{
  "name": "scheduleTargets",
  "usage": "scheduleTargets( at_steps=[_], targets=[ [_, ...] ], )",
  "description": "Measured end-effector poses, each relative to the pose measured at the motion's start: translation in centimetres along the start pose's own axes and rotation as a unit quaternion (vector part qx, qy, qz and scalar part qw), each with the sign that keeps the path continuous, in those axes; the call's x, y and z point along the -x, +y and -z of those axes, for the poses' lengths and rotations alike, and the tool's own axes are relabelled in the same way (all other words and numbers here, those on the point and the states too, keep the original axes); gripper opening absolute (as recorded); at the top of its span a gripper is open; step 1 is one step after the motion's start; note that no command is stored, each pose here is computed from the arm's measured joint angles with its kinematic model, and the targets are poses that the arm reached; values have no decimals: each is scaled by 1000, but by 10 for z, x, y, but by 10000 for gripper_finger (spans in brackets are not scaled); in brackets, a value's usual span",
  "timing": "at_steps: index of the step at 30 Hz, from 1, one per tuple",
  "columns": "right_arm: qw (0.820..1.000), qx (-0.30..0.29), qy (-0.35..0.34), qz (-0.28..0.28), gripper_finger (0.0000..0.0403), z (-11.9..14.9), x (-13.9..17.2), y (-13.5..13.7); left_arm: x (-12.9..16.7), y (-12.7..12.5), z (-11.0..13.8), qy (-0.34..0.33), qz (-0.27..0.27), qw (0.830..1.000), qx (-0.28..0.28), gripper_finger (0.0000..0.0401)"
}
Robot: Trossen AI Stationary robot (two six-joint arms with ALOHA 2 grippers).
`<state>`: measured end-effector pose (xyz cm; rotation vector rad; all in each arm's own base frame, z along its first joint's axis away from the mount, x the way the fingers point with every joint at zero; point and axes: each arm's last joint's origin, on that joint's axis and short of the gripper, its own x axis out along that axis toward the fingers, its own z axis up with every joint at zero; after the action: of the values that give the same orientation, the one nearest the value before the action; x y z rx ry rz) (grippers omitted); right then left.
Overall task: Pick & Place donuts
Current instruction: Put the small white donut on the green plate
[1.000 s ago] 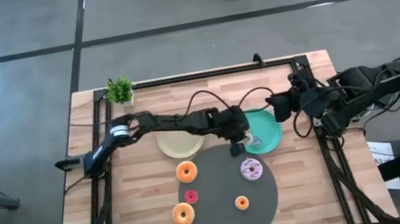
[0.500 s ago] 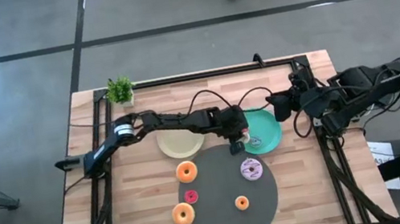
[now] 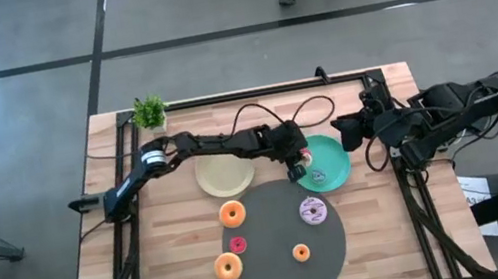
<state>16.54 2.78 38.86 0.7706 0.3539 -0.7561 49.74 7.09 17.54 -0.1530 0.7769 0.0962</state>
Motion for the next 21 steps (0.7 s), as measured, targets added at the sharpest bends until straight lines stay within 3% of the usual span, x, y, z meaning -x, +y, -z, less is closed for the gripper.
scheduleTargets(
  at_steps=[8, 21],
  targets=[
    [1000, 4, -1, 4, 134, 0, 0, -1, -2, -24, 13, 44, 10, 999, -26, 0],
    [1000, 4, -9, 9, 134, 0, 0, -1, -2, -5, 10, 30, -15, 999, 1, 8]
  ],
)
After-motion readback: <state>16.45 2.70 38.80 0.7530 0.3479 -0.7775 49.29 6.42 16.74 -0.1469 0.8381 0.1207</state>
